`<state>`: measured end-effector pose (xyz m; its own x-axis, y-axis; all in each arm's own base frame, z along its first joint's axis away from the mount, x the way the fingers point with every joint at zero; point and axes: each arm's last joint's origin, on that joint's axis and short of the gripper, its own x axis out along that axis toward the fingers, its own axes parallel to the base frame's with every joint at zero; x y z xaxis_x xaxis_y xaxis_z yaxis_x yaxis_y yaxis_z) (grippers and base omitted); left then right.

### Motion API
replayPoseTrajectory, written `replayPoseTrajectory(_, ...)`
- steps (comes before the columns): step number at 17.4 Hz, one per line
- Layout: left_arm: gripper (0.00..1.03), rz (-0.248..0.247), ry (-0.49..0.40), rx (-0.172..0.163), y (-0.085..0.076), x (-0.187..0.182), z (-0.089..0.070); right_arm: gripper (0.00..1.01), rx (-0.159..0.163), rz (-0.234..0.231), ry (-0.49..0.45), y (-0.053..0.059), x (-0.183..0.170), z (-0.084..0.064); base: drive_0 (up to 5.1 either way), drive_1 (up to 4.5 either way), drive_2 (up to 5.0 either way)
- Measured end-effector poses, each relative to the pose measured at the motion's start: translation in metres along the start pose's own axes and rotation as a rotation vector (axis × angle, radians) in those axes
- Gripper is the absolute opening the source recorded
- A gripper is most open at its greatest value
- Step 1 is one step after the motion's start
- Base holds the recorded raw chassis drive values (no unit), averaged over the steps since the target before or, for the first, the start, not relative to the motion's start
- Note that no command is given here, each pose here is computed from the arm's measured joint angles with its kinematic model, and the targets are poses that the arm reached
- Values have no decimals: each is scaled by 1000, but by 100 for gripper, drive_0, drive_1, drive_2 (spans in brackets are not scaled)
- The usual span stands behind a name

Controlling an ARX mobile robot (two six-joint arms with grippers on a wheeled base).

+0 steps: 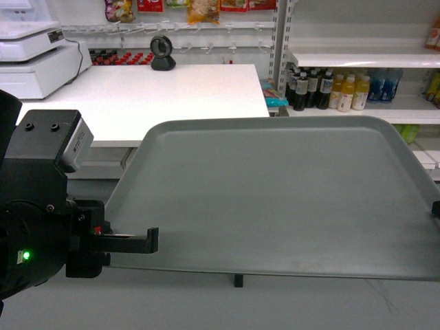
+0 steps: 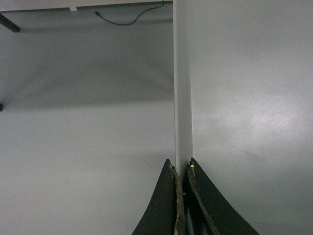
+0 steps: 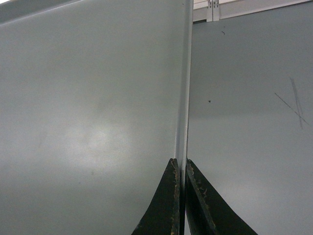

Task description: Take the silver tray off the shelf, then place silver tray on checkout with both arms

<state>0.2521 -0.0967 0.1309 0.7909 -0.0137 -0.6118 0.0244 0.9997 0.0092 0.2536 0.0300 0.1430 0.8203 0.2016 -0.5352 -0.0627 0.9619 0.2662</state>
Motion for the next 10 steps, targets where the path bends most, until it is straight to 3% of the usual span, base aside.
replayPoseTrajectory(10,3,0,-1,0,0,0,0,2,0,0,-3,0,0,0,-502,244,244)
